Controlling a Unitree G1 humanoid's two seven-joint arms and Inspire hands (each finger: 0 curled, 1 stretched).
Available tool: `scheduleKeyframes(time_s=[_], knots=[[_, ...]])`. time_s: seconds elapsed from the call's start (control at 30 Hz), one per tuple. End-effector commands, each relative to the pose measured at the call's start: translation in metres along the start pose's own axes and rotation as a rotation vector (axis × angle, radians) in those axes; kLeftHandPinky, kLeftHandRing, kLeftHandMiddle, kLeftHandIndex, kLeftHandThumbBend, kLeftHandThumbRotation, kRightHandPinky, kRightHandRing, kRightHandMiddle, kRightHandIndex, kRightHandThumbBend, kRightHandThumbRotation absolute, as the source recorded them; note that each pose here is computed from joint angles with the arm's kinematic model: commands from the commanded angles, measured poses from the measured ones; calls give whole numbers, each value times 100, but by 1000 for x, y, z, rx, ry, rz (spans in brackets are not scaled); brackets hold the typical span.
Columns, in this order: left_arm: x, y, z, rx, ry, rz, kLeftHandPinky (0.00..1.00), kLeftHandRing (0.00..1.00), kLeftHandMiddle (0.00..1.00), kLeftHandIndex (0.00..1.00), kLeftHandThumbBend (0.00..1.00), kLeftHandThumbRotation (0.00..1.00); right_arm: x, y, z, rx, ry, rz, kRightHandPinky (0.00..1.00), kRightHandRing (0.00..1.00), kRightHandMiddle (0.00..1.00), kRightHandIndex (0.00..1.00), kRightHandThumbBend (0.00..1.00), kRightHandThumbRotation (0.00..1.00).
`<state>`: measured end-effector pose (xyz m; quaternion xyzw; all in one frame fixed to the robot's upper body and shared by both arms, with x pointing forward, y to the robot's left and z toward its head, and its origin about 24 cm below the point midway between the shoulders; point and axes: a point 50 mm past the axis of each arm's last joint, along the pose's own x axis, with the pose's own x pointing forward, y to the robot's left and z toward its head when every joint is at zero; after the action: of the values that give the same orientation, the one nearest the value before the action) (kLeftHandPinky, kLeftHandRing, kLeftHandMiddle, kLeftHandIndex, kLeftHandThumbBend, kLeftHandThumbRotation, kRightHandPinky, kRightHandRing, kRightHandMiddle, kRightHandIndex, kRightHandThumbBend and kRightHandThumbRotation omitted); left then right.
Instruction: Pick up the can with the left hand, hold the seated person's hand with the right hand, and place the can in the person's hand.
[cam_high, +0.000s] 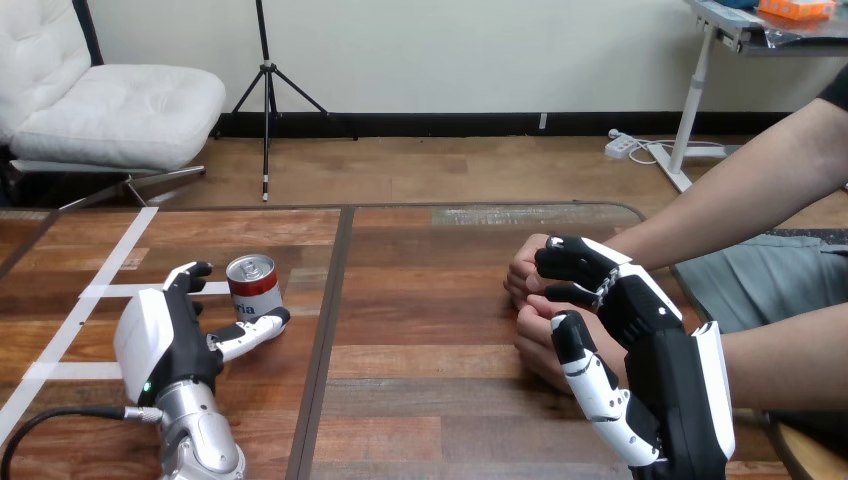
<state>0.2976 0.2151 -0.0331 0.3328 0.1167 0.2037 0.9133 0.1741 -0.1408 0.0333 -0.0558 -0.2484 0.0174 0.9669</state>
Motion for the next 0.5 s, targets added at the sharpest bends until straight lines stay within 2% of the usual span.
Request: scheduleKeyframes(time_s=[0.0, 0.47], knots=[[19, 6, 37, -44, -105, 18, 65, 74, 79, 78, 91, 23, 13, 0, 8, 5, -82, -7, 66, 73, 74, 74, 51, 58], [19, 3, 43, -62, -113, -5, 62, 72, 78, 77, 93, 26, 14, 1, 7, 9, -79, -7, 66, 73, 74, 74, 52, 58]])
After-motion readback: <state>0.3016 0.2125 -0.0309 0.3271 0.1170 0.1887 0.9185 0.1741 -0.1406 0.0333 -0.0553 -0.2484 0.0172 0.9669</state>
